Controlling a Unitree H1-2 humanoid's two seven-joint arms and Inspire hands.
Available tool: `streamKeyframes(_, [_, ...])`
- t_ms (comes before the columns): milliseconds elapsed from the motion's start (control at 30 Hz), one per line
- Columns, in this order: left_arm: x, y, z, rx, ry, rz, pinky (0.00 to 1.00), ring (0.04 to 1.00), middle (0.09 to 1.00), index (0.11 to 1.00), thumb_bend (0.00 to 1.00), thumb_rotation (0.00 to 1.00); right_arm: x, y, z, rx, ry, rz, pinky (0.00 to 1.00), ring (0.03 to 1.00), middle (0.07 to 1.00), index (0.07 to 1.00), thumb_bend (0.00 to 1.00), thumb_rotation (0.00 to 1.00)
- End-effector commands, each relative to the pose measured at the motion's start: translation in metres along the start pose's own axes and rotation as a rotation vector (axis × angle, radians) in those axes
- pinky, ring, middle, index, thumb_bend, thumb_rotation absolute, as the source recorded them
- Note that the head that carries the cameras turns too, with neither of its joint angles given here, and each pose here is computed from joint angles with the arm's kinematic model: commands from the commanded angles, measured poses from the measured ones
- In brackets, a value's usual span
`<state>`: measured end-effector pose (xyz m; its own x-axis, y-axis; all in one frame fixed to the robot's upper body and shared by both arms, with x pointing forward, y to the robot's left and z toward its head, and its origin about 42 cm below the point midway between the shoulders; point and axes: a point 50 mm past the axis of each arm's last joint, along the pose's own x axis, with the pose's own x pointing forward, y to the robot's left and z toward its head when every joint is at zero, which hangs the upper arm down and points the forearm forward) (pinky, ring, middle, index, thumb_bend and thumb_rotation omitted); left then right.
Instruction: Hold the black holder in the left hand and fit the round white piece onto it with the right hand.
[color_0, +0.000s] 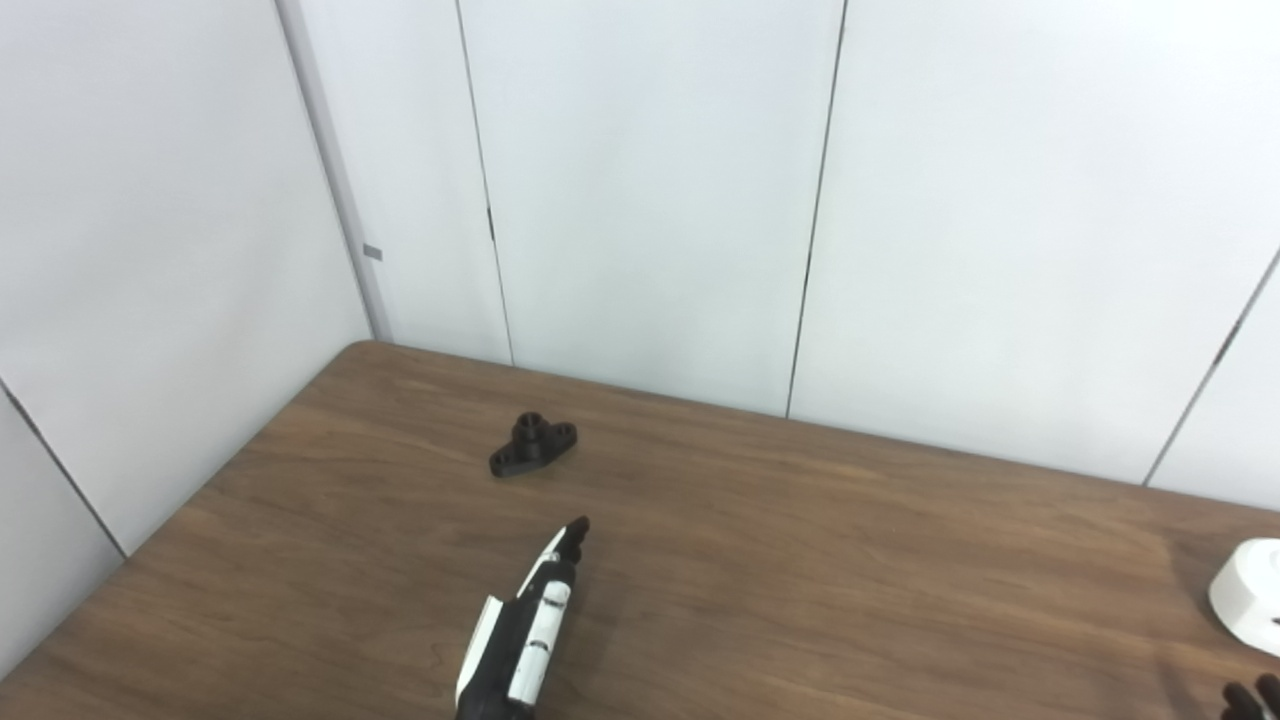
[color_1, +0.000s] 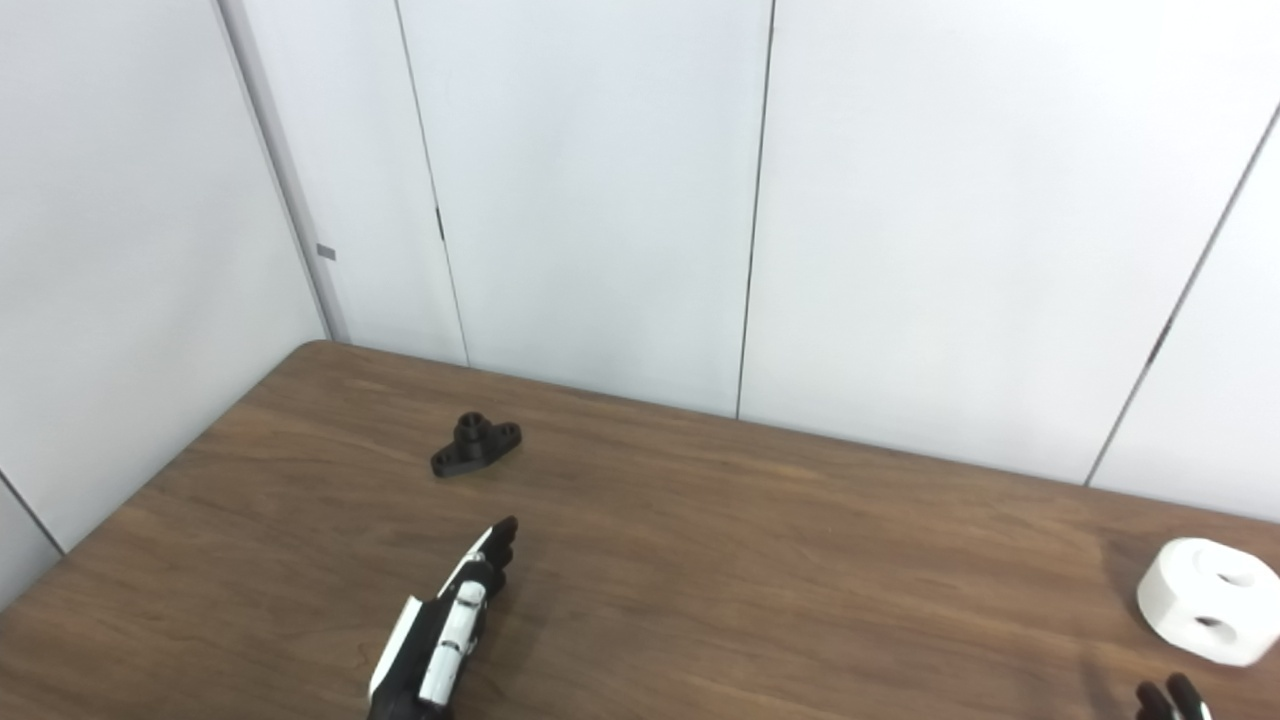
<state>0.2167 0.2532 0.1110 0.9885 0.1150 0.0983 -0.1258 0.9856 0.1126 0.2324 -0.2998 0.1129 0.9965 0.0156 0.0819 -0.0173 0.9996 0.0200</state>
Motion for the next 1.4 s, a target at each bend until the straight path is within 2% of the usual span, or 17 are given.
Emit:
streamKeyframes(0, [-0.013,-0.006,-0.005,0.026,0.063,-0.005,1.00,1.000,1.000,0.984,0.46,0.70,-0.010,-0.002,-0.017,0.006,0.033,-0.021,1.00,1.000,0.963,1.000,0.64,1.00])
streamKeyframes(100, [-0.012,-0.003,0.006,0.085,0.059,0.008,1.00,1.000,1.000,0.985,0.46,0.56,-0.011,-0.003,-0.016,0.008,0.028,-0.024,1.00,1.000,0.958,1.000,0.65,1.00])
streamKeyframes(167, [-0.010,0.000,0.015,0.097,0.055,0.013,0.97,0.998,1.000,0.981,0.51,0.49,-0.011,-0.002,-0.016,0.001,0.030,-0.026,1.00,1.000,0.961,1.000,0.66,1.00])
streamKeyframes(267, [-0.007,0.005,0.029,0.118,0.048,0.018,0.94,0.992,1.000,0.976,0.60,0.47,-0.011,0.000,-0.015,0.004,0.025,-0.030,1.00,1.000,0.960,1.000,0.67,1.00])
streamKeyframes(400, [0.010,0.022,0.052,0.204,-0.009,0.081,0.90,0.959,0.979,0.936,0.68,0.42,-0.012,0.002,-0.015,0.017,0.026,-0.030,1.00,1.000,0.960,1.000,0.70,1.00])
streamKeyframes(500, [0.025,0.036,0.067,0.264,-0.043,0.113,0.93,0.972,0.980,0.942,0.73,0.42,-0.011,0.002,-0.017,0.010,0.023,-0.026,1.00,1.000,0.970,1.000,0.71,1.00])
streamKeyframes(600, [0.038,0.047,0.077,0.288,-0.068,0.126,0.99,0.998,0.998,0.956,0.75,0.36,-0.011,0.002,-0.017,0.012,0.024,-0.024,1.00,1.000,0.974,1.000,0.71,1.00])
streamKeyframes(667, [0.049,0.056,0.084,0.354,-0.073,0.145,1.00,1.000,1.000,0.947,0.81,0.37,-0.012,0.002,-0.016,0.008,0.025,-0.023,1.00,1.000,0.980,1.000,0.71,1.00])
streamKeyframes(733, [0.058,0.062,0.091,0.428,-0.064,0.167,0.96,0.984,0.986,0.939,0.83,0.40,-0.012,0.003,-0.015,0.009,0.025,-0.024,1.00,1.000,0.983,1.000,0.72,1.00])
streamKeyframes(833, [0.071,0.069,0.104,0.514,-0.049,0.177,0.89,0.936,0.950,0.941,0.82,0.41,-0.013,0.004,-0.015,0.008,0.024,-0.023,1.00,1.000,0.985,1.000,0.71,1.00])
streamKeyframes(933, [0.083,0.077,0.110,0.562,-0.027,0.189,0.91,0.944,0.950,0.952,0.83,0.44,-0.013,0.004,-0.015,-0.022,0.013,0.009,1.00,1.000,0.994,1.000,0.71,1.00])
streamKeyframes(1067, [0.098,0.087,0.114,0.647,-0.032,0.212,0.99,0.979,0.957,0.947,0.84,0.43,-0.014,0.006,-0.015,-0.036,0.015,0.024,1.00,1.000,1.000,1.000,0.73,1.00])
streamKeyframes(1233, [0.118,0.095,0.113,0.775,-0.026,0.236,1.00,0.981,0.952,0.917,0.84,0.43,-0.016,0.007,-0.016,-0.026,0.017,0.028,1.00,1.000,1.000,1.000,0.71,1.00])
streamKeyframes(1367, [0.134,0.101,0.107,0.819,-0.008,0.228,1.00,0.978,0.947,0.895,0.84,0.40,-0.016,0.007,-0.019,-0.025,0.019,0.027,1.00,1.000,1.000,1.000,0.70,1.00])
